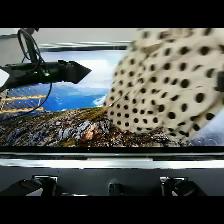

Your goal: Fold the clothes and pants, and hang the long-sleeved shirts on hangers.

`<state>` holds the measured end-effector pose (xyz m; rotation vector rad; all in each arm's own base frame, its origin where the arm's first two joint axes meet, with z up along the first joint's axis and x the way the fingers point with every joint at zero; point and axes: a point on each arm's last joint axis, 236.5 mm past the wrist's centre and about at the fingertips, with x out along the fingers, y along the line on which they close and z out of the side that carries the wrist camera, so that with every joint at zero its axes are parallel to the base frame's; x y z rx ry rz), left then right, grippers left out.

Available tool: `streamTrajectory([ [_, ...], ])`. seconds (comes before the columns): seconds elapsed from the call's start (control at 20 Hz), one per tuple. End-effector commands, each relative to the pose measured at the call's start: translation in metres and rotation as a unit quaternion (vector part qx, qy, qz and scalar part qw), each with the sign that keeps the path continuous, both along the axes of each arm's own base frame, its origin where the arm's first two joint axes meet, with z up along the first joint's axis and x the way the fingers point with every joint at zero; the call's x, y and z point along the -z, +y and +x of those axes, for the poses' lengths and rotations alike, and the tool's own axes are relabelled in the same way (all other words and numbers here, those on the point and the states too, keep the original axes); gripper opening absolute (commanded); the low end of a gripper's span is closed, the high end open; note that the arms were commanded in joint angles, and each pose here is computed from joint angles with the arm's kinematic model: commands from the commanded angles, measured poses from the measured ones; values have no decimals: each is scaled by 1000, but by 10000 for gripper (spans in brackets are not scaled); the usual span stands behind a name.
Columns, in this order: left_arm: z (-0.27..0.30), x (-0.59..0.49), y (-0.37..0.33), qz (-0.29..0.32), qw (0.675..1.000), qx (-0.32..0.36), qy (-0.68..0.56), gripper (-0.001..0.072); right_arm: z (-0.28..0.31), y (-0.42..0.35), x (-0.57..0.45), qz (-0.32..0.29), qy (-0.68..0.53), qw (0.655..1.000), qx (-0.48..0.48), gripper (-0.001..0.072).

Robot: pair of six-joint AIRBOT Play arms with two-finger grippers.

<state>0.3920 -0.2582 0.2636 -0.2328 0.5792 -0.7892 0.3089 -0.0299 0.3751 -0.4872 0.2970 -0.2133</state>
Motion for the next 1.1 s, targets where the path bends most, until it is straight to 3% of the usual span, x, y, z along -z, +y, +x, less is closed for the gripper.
streamTrajectory([
  [0.0,-3,-6,3,-12,1000,-8,6,519,-60,-101,-17,-21,-19,970,242,29],
  [0.2,-3,-6,3,-12,1000,-8,6,519,-111,-140,-18,-17,-23,927,373,29],
  [0.55,-1,-1,2,-9,1000,-9,11,519,-147,-197,-45,-23,-102,863,494,29],
  [0.75,1,2,2,-6,1000,-10,13,519,-160,-234,-65,-3,-154,834,529,29],
  [1.05,5,9,1,-3,1000,-10,20,519,-132,-265,-96,-34,-185,823,536,29],
])
